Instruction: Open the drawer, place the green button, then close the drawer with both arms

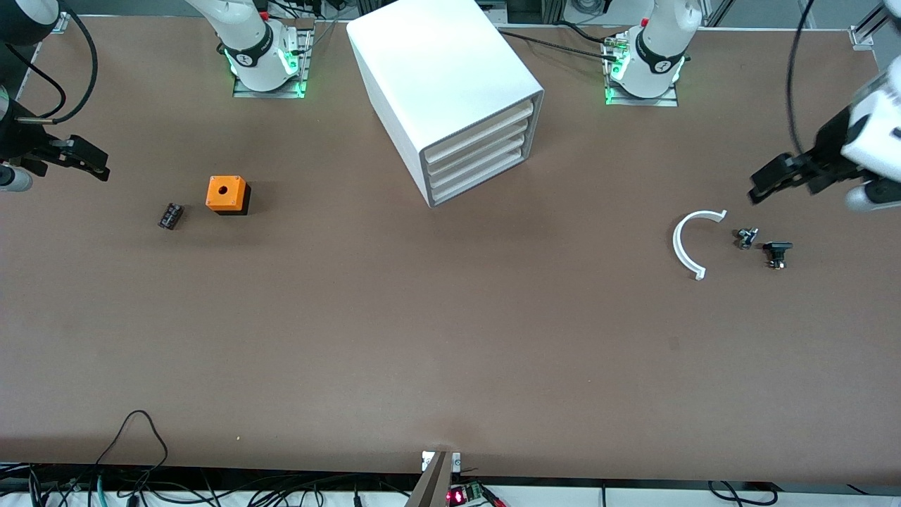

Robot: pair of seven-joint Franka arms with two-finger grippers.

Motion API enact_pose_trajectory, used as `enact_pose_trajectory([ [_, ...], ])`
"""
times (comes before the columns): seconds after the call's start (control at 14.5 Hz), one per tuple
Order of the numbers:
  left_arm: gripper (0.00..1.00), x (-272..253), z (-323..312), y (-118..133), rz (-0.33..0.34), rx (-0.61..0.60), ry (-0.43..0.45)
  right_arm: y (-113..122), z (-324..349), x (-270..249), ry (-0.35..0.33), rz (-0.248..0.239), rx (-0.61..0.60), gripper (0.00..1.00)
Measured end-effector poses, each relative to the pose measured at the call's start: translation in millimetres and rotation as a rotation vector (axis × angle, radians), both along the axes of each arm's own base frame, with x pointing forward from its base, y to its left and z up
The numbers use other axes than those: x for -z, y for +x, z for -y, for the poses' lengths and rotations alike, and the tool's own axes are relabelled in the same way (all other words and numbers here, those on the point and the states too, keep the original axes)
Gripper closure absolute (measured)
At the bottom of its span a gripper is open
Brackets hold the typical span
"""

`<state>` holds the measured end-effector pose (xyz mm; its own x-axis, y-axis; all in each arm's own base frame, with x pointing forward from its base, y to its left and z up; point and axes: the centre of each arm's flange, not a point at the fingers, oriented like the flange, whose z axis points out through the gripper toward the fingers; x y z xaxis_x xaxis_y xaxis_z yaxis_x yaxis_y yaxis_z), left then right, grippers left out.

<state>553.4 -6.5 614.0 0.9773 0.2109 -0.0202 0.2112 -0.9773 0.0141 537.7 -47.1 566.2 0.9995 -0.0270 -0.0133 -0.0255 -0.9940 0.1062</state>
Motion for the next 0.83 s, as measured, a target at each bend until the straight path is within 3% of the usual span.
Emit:
enact_pose_trajectory([
  [0.55, 0.00, -11.6, -11.1, -5.7, -0.020, 0.071, -0.003, 4.6, 0.1, -17.3, -0.003, 0.056, -0.002, 0.00],
  [0.83, 0.00, -4.4, -23.8, -2.1, -0.033, 0.049, -0.002, 3.3, 0.3, -21.1, -0.001, 0.056, 0.005, 0.00],
])
